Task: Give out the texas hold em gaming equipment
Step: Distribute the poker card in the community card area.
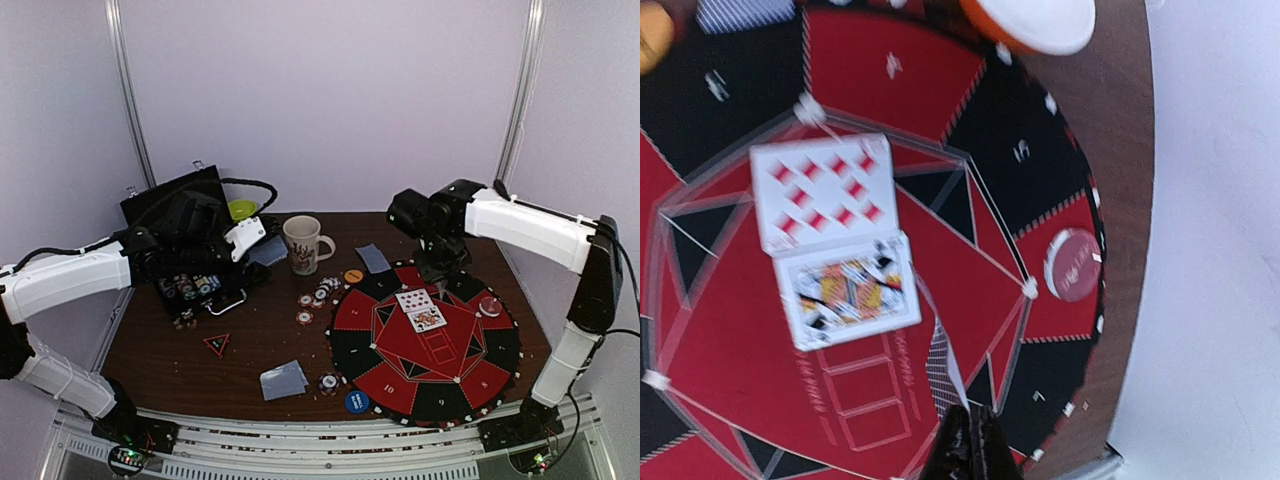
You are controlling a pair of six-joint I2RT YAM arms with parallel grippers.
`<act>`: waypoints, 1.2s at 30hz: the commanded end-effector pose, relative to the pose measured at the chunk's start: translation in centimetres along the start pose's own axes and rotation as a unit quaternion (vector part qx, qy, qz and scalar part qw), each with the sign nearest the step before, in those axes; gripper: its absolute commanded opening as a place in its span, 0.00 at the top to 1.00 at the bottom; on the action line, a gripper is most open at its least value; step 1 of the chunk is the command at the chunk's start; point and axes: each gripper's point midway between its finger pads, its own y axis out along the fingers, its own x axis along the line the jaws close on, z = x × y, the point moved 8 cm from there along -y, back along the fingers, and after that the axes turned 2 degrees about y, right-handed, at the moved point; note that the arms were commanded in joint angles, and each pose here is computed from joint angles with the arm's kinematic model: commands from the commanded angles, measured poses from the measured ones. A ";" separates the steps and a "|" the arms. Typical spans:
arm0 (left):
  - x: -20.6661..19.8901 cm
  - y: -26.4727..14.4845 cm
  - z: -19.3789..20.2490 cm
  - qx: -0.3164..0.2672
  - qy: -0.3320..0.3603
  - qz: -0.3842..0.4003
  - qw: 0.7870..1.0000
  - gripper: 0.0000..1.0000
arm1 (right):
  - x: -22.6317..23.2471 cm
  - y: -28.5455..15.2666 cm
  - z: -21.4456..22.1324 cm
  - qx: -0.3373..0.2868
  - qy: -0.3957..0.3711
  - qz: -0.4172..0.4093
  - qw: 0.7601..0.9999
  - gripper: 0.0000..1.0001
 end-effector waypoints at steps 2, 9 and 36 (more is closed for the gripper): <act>0.4 -0.7 -1.1 -0.034 0.005 -0.014 0.999 0.48 | -0.7 3.7 5.5 0.104 -0.078 0.131 0.983 1.00; 0.4 -0.7 -1.1 -0.034 0.005 -0.014 0.999 0.48 | 3.0 7.7 9.8 0.166 -0.179 0.156 0.957 1.00; 0.4 -0.5 -0.8 -0.026 0.006 -0.017 0.999 0.48 | 11.2 11.0 9.6 0.156 -0.241 0.064 0.956 1.00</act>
